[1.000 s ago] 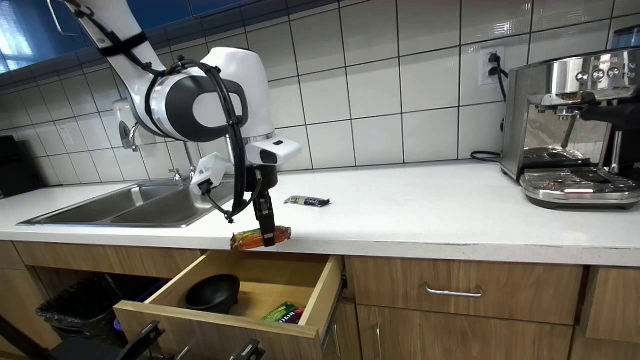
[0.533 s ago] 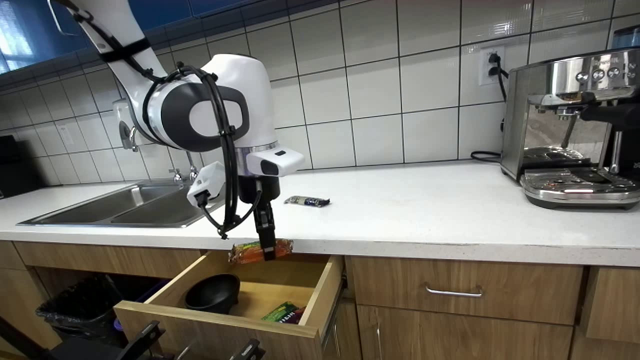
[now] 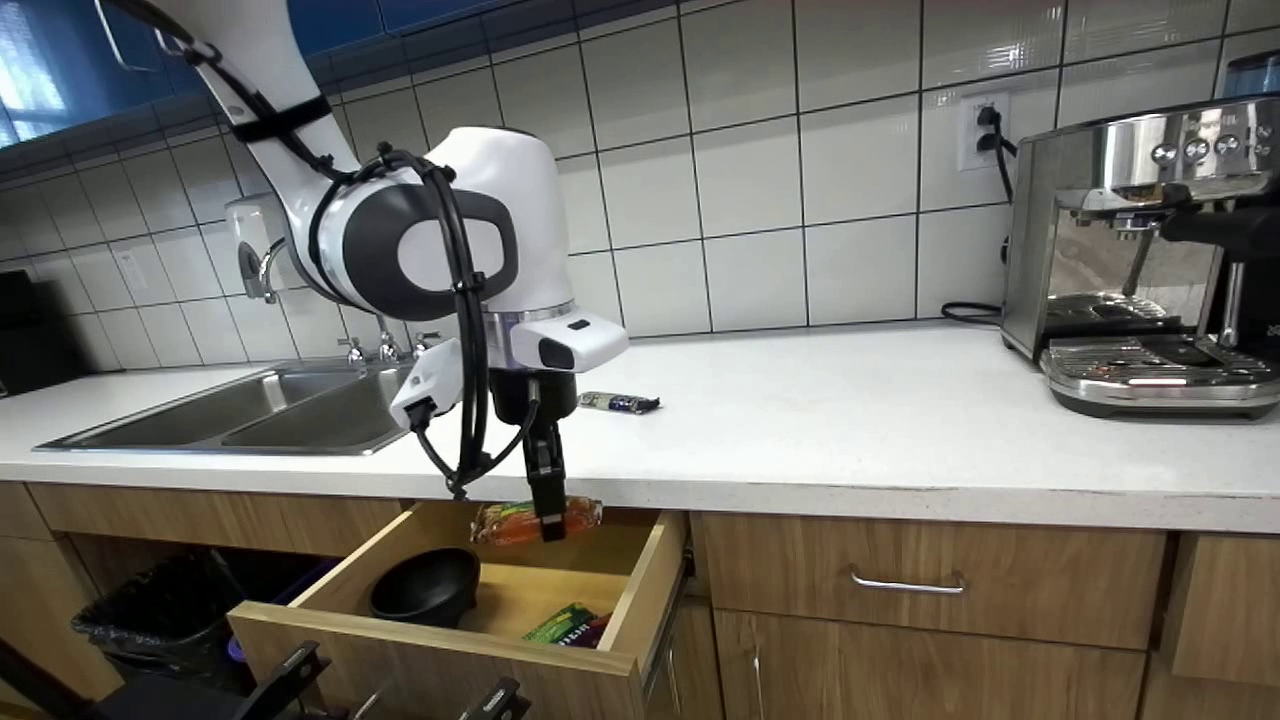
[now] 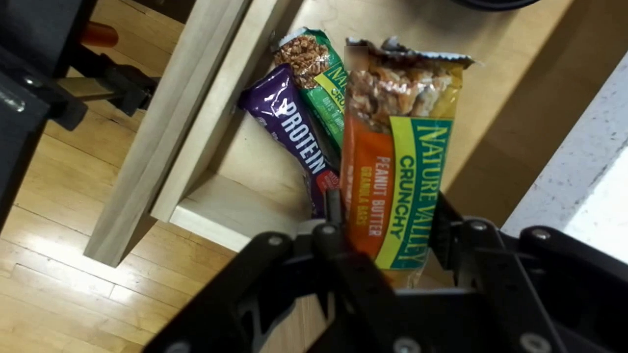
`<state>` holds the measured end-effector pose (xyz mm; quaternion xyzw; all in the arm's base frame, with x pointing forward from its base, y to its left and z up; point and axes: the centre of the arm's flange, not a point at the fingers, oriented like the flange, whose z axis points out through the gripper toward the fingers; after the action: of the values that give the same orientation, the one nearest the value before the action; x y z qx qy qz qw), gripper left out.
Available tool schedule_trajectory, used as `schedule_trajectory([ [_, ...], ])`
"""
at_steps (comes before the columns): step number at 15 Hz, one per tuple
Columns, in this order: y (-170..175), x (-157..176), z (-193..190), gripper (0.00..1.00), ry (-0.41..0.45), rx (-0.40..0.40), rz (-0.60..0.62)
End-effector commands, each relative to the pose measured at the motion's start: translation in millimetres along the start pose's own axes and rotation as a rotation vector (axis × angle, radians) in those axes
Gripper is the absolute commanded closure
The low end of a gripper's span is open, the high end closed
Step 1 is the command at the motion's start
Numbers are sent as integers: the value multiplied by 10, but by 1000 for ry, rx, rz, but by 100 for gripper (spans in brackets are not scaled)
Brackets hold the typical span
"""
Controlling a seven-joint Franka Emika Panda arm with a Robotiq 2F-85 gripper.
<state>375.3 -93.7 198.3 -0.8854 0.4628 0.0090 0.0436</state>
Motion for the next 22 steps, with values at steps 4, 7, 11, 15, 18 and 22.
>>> schedule_trajectory([
  [4, -194, 231, 150, 82, 19, -13, 22],
  [7, -247, 283, 248, 82, 13, -32, 24],
  [11, -283, 290, 360, 82, 3, -53, 18],
  [15, -308, 277, 392, 24, -3, -57, 11],
  [18, -322, 254, 344, 2, 0, -46, 0],
  [22, -290, 187, 214, 0, 6, -18, -13],
])
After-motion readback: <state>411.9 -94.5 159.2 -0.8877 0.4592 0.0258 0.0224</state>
